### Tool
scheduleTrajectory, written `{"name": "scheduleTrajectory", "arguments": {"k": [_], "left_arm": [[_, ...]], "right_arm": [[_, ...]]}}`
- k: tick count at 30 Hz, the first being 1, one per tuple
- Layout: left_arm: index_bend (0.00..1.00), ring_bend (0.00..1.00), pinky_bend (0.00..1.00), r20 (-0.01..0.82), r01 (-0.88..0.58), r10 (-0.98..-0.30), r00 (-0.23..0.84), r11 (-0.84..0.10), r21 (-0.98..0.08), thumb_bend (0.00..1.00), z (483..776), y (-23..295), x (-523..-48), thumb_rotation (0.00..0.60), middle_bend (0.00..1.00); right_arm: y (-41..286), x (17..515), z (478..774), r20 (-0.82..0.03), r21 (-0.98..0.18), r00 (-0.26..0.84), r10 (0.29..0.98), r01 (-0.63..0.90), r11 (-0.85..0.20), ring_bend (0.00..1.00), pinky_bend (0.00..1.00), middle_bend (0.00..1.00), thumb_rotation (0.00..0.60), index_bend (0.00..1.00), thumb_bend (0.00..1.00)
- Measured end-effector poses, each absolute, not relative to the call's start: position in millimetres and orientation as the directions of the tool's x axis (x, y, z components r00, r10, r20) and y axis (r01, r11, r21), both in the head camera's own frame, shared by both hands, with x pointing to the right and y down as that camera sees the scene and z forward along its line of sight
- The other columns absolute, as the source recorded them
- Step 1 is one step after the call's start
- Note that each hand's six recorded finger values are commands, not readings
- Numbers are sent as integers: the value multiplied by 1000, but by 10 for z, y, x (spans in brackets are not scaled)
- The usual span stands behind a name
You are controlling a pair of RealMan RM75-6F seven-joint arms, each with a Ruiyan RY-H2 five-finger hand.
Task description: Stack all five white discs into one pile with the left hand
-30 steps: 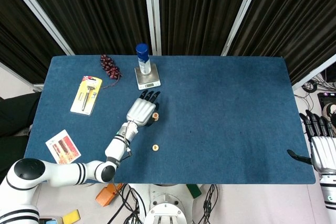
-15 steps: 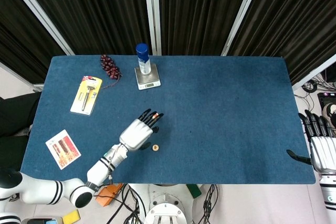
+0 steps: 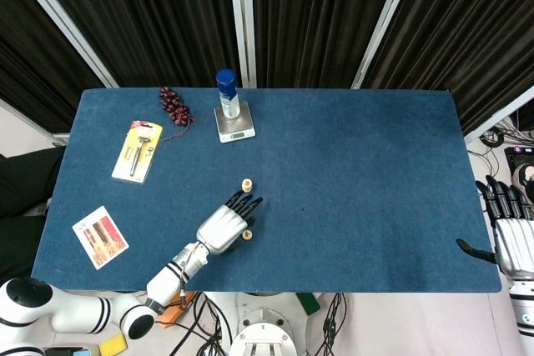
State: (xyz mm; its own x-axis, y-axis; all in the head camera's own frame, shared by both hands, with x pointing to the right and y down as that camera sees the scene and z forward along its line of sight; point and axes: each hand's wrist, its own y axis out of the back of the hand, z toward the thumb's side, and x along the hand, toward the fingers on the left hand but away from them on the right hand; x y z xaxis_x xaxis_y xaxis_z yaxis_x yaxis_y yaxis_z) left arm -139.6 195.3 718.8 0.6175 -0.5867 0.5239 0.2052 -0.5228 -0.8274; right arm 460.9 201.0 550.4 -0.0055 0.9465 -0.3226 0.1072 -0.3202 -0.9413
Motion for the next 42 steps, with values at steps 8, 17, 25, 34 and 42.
{"name": "scheduleTrajectory", "arguments": {"k": [8, 17, 25, 34, 42], "left_arm": [[412, 0, 0, 526, 203, -579, 623, -529, -824, 295, 7241, 2010, -1356, 600, 0], [434, 0, 0, 527, 202, -579, 623, -531, -823, 316, 7253, 1994, -1326, 600, 0], [495, 0, 0, 538, 200, -577, 614, -546, -813, 405, 7269, 1970, -1332, 600, 0], [496, 0, 0, 499, 133, -614, 612, -542, -830, 383, 7082, 1735, -1283, 600, 0], [496, 0, 0, 456, 45, -690, 562, -525, -850, 371, 6917, 1212, -1141, 600, 0]], "right_arm": [[2010, 4587, 5502, -323, -941, -3, 947, 105, -321, 0, 0, 0, 600, 0, 128], [2024, 4594, 5501, -324, -941, -8, 946, 105, -322, 0, 0, 0, 600, 0, 128], [2021, 4591, 5502, -326, -941, -7, 946, 104, -323, 0, 0, 0, 600, 0, 128], [2016, 4583, 5507, -323, -941, -2, 946, 106, -321, 0, 0, 0, 600, 0, 128], [2035, 4606, 5540, -331, -938, -9, 944, 114, -328, 0, 0, 0, 600, 0, 128]]}}
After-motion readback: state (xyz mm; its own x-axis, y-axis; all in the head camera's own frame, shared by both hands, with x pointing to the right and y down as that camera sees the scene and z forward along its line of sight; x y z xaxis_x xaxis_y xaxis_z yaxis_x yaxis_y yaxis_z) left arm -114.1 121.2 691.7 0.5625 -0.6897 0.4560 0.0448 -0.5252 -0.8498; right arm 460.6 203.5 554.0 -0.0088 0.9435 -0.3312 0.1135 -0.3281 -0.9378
